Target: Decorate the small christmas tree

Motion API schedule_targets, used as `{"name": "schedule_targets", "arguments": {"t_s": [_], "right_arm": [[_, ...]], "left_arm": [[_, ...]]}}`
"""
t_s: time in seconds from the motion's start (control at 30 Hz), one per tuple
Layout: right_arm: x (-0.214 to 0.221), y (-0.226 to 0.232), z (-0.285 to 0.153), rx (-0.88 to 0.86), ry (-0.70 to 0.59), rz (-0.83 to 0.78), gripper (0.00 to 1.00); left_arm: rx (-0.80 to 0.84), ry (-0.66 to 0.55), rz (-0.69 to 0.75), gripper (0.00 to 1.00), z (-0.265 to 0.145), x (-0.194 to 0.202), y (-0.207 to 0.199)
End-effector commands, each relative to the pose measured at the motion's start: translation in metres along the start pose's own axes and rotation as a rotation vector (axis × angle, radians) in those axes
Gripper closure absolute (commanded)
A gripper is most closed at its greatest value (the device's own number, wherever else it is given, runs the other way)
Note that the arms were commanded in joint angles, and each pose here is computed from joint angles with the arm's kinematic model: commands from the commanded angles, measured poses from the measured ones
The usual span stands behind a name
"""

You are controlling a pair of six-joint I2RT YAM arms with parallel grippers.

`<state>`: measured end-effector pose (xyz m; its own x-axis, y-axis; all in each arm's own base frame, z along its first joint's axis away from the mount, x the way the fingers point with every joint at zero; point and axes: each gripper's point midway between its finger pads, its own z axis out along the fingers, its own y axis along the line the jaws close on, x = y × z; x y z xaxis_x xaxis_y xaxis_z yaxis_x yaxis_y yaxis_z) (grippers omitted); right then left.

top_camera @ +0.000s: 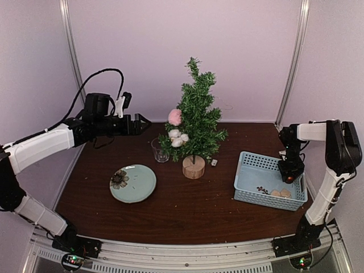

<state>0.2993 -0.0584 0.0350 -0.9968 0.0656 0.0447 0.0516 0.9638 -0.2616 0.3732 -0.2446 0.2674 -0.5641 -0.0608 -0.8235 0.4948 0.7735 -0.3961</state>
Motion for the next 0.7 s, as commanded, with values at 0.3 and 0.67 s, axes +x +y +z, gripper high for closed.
{"name": "schedule_targets", "arguments": {"t_s": [0.3,0.67], "right_arm": [[-0.004,0.035,-0.006,-0.125,0.005,-0.041,0.59],[-0.033,0.095,-0.095,-0.507,-0.252,-0.004,0.6]], "left_arm": [[-0.012,-0.036,0.028,0.02,0.008,-0.008,0.006],[-0.019,-0.081,0.067,0.02,-0.016,0.001,0.004]]}}
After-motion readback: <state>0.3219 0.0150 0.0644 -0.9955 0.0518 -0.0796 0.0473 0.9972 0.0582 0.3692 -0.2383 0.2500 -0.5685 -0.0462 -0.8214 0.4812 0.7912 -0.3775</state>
